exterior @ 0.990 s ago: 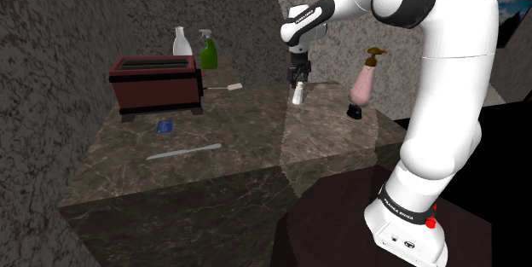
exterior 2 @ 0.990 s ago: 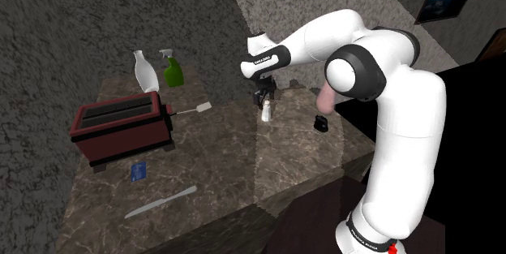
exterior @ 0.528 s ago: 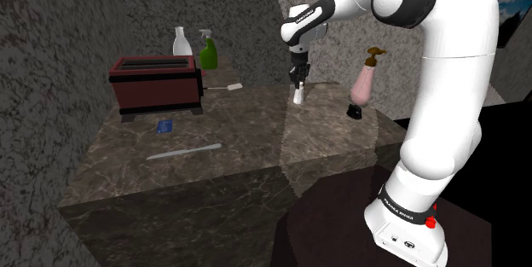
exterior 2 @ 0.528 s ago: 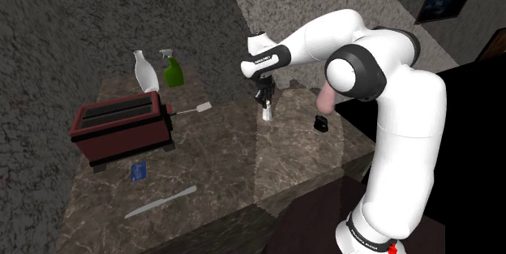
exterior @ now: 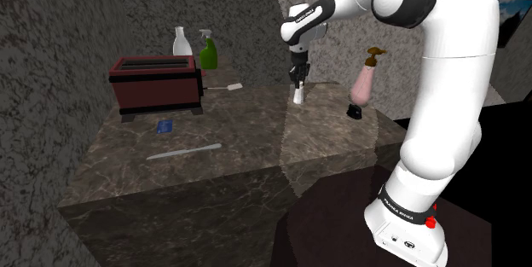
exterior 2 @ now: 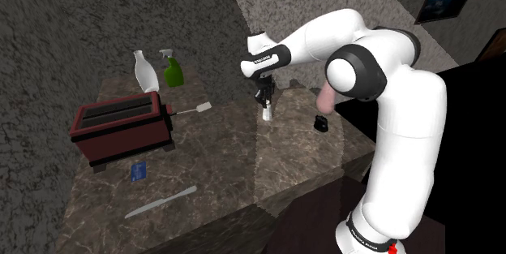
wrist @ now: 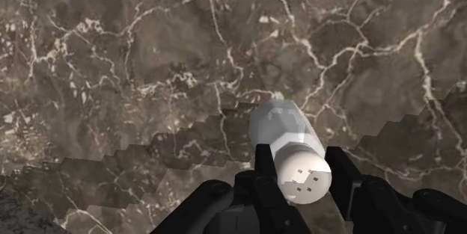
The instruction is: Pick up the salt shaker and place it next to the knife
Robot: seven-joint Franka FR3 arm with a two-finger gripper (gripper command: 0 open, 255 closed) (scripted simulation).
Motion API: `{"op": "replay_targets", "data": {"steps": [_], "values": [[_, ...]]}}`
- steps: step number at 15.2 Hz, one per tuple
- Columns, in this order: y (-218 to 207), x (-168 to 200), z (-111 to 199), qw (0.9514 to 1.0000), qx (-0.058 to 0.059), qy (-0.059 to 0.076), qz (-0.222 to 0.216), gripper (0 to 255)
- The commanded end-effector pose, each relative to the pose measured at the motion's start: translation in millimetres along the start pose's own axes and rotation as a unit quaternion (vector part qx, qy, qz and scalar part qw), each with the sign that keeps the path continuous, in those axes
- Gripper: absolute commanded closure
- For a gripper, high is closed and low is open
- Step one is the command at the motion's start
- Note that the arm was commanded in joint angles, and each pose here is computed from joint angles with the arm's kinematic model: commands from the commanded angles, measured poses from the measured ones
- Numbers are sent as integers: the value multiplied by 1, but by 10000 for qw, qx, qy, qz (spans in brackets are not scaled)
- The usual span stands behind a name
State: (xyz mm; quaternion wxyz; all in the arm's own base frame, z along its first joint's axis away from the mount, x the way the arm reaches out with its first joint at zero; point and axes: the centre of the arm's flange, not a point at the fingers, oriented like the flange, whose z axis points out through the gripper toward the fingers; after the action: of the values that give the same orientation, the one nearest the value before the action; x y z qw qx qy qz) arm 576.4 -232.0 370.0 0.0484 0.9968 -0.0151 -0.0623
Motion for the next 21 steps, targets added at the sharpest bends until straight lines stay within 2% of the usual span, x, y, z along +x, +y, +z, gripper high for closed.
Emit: {"op": "replay_targets", "data": {"steps": [1, 21], "values": [[0, -1, -7, 10000, 6, -11, -6, 255], [11, -14, -111, 10000, 6, -11, -6, 255]]}}
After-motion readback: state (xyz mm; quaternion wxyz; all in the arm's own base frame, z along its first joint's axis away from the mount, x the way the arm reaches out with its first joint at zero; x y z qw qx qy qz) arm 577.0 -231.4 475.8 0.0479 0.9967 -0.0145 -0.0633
